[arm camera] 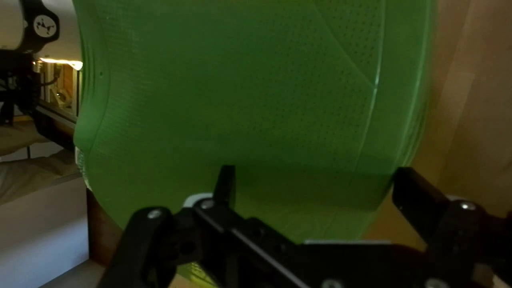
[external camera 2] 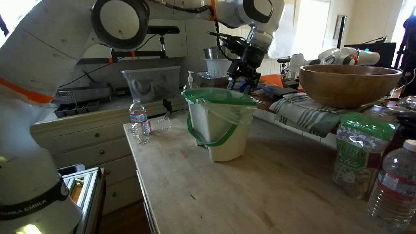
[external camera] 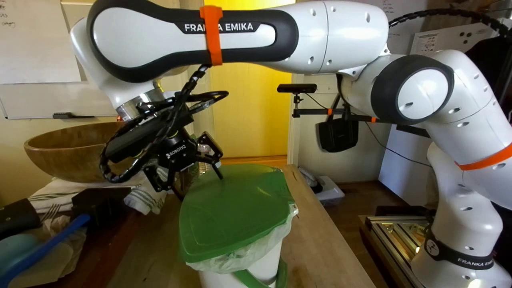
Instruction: Open the lid of the bin
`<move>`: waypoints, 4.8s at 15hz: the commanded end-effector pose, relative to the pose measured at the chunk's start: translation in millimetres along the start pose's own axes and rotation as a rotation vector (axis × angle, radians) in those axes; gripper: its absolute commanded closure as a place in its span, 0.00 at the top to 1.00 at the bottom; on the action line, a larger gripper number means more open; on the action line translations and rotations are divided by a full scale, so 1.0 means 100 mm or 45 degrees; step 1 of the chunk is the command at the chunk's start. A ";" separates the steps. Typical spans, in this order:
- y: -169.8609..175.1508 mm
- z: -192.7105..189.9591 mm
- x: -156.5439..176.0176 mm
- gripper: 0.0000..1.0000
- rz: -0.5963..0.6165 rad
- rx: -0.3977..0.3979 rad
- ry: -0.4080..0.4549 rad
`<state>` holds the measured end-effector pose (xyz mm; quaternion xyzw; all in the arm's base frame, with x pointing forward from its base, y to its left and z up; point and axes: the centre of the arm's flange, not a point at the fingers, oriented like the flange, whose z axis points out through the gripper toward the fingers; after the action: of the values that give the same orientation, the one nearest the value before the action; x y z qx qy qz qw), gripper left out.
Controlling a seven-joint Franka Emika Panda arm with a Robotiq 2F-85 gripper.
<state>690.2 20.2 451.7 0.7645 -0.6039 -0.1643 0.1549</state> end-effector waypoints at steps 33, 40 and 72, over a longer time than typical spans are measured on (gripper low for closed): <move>-0.28 0.00 -0.04 1.00 -0.020 -0.140 -0.059; -0.19 -0.09 -0.08 1.00 -0.011 -0.194 -0.092; 0.58 -0.66 -0.34 1.00 -0.024 -0.286 -0.210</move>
<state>638.4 36.4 498.9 0.7421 -0.5819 -0.2775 0.1834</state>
